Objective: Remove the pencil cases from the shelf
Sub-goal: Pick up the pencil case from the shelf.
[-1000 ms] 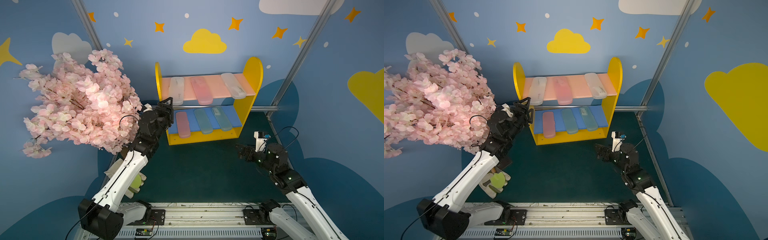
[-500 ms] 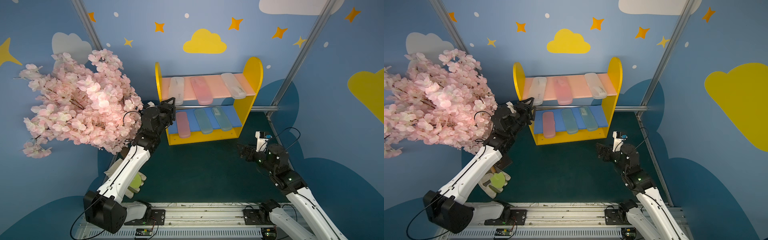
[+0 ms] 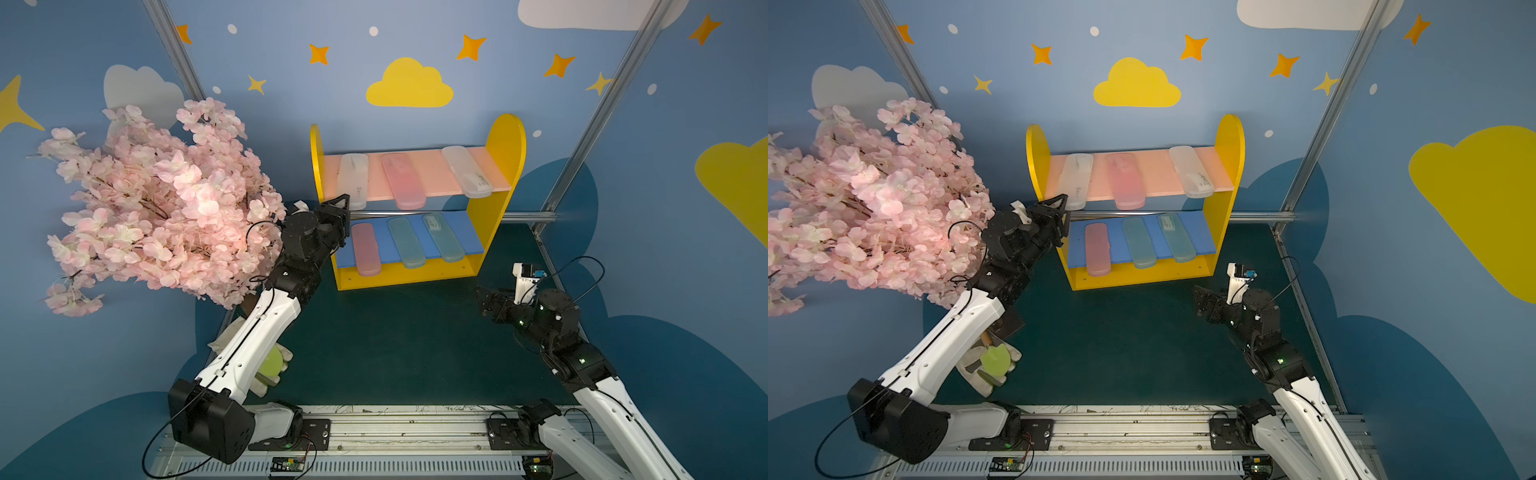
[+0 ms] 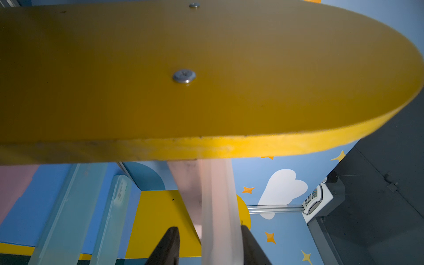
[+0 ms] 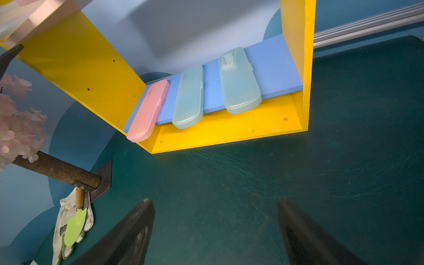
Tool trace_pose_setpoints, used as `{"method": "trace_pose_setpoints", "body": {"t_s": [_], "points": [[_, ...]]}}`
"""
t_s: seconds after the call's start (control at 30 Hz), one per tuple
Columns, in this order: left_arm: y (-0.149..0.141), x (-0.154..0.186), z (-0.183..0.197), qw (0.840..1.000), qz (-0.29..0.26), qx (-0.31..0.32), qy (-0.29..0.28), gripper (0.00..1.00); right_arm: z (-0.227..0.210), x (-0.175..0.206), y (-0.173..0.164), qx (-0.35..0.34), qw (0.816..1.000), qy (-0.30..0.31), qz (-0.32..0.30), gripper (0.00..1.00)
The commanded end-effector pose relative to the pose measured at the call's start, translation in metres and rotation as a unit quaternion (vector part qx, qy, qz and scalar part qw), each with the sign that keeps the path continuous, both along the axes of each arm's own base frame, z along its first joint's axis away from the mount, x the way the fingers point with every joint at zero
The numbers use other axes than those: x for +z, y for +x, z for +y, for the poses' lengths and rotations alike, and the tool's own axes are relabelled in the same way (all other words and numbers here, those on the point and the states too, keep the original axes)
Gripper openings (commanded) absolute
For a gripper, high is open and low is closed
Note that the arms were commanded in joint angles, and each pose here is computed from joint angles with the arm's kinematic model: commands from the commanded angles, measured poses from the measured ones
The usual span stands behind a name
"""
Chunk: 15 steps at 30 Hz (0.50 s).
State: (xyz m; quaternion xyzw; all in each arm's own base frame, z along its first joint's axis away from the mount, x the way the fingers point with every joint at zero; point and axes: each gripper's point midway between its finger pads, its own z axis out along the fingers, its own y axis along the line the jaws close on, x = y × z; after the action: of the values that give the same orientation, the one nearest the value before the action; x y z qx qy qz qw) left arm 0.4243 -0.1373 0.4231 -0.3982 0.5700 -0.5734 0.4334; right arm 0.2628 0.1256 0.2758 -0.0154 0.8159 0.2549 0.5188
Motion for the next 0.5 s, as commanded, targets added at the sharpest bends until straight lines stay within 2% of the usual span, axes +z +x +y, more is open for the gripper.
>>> {"method": "trace_pose_setpoints", "body": {"t_s": [0.0,0.47], "points": [[0.0011,0.0130,0.0012,1.000,-0.017,0.000,0.000,0.40,-0.0011,0.0054,-0.0005,-0.005,1.000,0.005,-0.012,0.88],[-0.0045,0.0137,-0.0004,1.000,-0.022,-0.011,-0.002,0.17,-0.0025,0.0058,-0.0010,-0.008,1.000,0.005,-0.012,0.88]]}}
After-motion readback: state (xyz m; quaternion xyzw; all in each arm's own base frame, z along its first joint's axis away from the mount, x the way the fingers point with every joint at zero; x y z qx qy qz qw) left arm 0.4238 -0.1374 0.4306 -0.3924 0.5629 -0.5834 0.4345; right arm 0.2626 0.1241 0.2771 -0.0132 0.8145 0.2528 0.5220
